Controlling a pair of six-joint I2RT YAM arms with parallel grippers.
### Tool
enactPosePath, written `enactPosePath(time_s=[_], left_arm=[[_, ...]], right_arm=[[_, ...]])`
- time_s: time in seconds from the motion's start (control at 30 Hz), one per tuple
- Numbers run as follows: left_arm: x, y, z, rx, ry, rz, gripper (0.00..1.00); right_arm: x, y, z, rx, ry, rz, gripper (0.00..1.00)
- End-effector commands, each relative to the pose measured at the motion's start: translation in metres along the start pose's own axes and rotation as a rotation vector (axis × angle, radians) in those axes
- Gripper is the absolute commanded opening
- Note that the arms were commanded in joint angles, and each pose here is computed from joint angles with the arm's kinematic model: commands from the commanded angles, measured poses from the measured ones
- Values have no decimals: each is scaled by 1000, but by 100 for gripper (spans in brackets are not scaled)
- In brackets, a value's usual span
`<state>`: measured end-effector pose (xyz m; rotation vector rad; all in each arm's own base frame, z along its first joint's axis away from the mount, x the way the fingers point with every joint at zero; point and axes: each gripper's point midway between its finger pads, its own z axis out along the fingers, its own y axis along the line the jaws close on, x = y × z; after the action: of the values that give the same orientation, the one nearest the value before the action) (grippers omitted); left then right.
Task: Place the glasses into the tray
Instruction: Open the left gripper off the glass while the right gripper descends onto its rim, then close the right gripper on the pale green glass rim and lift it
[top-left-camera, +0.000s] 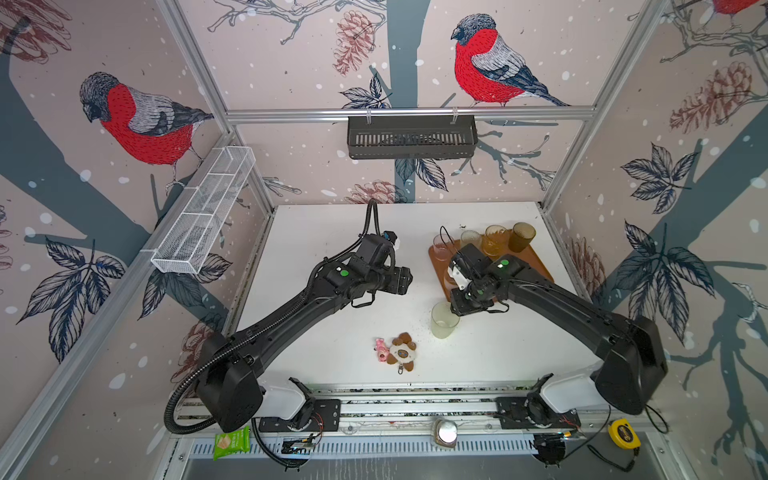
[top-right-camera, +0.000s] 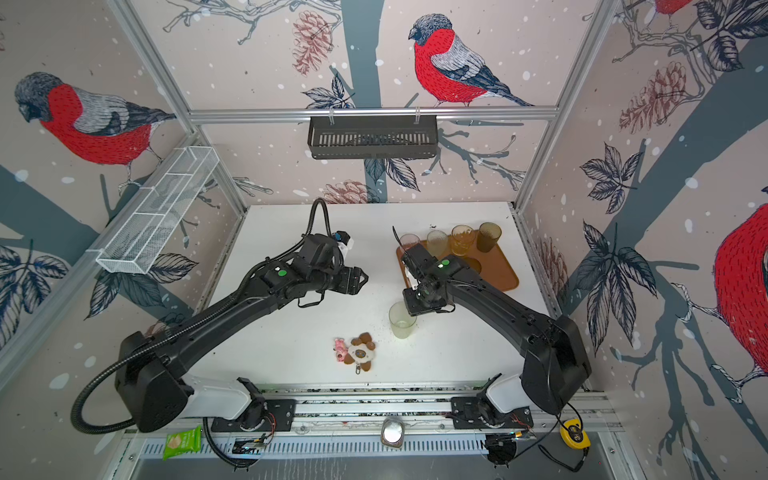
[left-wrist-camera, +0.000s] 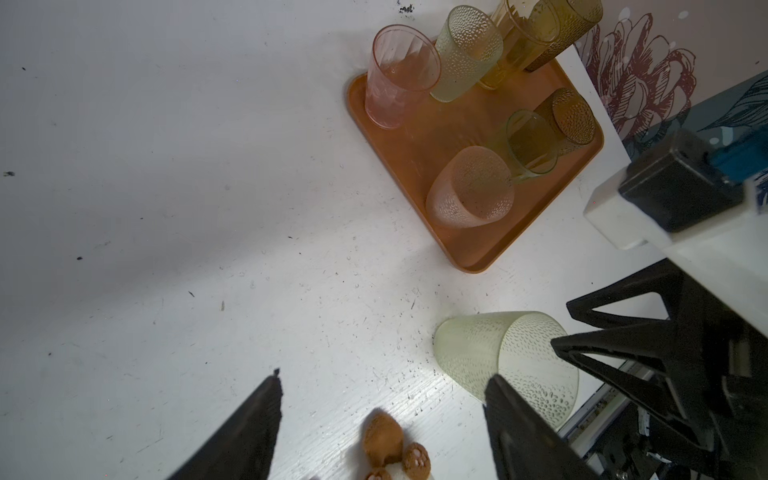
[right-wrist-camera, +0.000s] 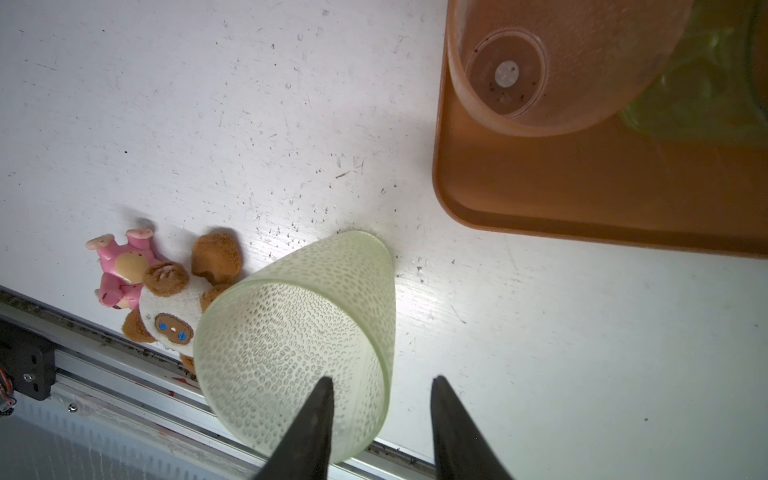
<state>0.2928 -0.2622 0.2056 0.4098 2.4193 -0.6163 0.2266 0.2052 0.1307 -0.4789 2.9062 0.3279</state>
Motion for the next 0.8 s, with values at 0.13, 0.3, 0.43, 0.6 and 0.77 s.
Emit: enactPosePath(time_s=[0.13, 0.3, 0.43, 0.6, 0.77], left_arm=[[-6, 2, -1, -9, -40, -7, 77], [-10, 1, -1, -7, -47, 4, 77], [-12, 1, 0, -9, -51, 12, 78], [-13, 1, 0, -10, -52, 20, 78], [-13, 2, 0, -10, -52, 25, 78]], right_arm=[[1, -4, 3, 23, 10, -9, 32], [-1, -5, 5, 30, 12, -10, 28], [-3, -6, 8, 34, 16, -9, 26], [-4, -6, 8, 39, 13, -11, 23], [-1, -9, 11, 48, 31, -15, 18]])
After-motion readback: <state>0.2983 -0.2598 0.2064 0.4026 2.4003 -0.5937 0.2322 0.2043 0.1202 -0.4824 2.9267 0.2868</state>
